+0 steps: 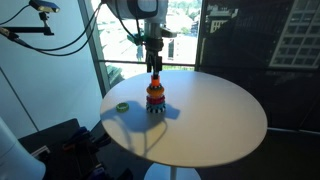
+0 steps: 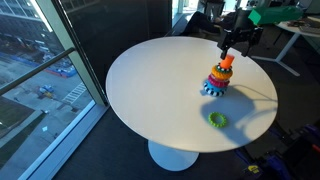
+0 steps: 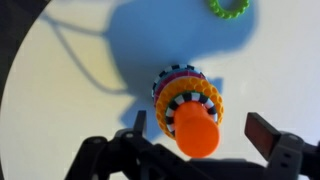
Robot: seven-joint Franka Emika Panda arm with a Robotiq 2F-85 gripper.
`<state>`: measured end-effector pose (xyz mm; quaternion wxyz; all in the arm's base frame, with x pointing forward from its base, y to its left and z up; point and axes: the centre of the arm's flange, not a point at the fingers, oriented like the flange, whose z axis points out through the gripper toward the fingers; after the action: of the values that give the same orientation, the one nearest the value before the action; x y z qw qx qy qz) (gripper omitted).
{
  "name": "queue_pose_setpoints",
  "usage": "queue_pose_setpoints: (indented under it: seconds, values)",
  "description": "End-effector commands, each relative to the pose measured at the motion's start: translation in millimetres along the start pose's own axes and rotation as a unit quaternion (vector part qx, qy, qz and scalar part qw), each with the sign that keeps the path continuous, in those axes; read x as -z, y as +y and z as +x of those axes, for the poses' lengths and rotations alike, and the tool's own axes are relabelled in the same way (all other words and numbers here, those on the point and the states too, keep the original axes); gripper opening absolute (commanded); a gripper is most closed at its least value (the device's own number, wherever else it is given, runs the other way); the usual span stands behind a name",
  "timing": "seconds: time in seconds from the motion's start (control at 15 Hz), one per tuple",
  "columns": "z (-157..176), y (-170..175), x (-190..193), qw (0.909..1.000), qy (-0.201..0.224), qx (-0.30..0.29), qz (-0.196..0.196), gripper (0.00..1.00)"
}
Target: Put the black and white ring through the pole
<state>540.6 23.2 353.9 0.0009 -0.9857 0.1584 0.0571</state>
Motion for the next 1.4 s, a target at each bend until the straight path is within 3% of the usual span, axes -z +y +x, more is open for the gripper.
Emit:
queue_pose_setpoints:
  seconds: [0.0, 0.47, 1.33]
  values:
    - [-19.0, 11.7, 15.2, 0.9992, -0.028, 0.019, -0.019, 1.0]
    - [-58.2, 42.7, 23.0, 0.9954, -0.06, 0.037, -0.065, 1.0]
    - [-114.2, 78.0, 56.5, 0.9972, -0.01, 0.063, -0.038, 1.0]
